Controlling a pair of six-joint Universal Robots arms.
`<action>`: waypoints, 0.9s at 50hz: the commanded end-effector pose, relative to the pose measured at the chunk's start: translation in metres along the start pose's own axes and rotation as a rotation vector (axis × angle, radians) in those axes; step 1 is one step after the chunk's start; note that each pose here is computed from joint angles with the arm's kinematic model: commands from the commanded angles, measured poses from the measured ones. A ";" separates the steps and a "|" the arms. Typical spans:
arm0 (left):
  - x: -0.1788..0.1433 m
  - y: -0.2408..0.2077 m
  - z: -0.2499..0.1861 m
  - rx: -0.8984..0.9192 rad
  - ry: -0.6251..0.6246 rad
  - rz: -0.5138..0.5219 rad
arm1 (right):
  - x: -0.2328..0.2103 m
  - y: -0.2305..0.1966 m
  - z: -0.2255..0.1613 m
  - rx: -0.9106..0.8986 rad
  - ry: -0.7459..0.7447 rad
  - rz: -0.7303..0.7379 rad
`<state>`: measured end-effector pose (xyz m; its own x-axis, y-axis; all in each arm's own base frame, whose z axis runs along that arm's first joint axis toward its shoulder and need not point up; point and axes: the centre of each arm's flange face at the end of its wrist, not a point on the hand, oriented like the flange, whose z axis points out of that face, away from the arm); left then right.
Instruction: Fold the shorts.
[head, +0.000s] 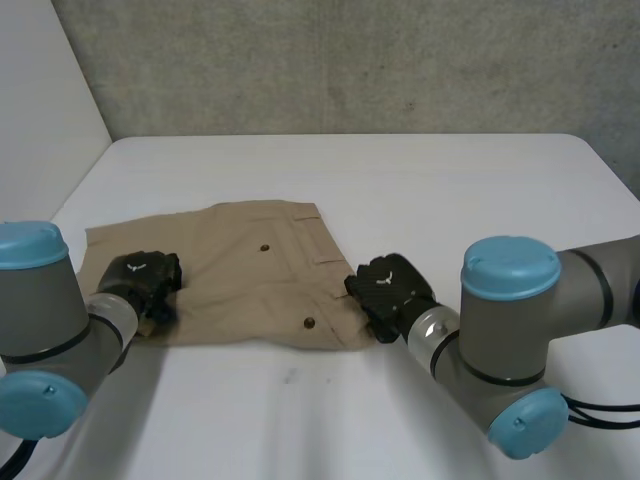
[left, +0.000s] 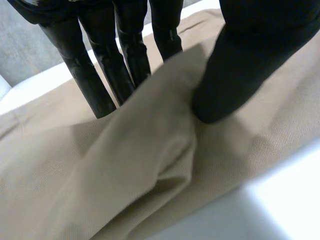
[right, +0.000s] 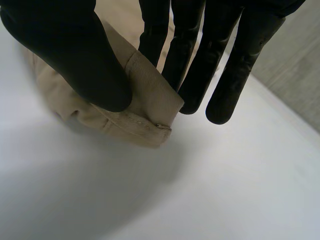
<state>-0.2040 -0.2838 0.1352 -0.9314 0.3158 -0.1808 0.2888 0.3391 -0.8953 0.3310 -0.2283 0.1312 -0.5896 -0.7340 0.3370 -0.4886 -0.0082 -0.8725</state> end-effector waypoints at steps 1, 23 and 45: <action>-0.002 -0.043 -0.031 0.134 -0.001 0.005 | 0.028 -0.064 -0.032 0.175 0.087 0.035; 0.008 -0.177 -0.214 0.502 0.253 -0.064 | 0.089 -0.205 -0.200 0.459 0.297 -0.003; 0.040 -0.071 -0.004 0.032 0.339 -0.113 | 0.077 -0.102 -0.039 0.048 0.120 -0.075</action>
<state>-0.2437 -0.2376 0.2547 -0.8268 0.5561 0.0848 0.1233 0.3261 -0.9373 0.2846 -0.2176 0.2985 -0.6300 -0.6365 0.4450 -0.5013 -0.1043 -0.8590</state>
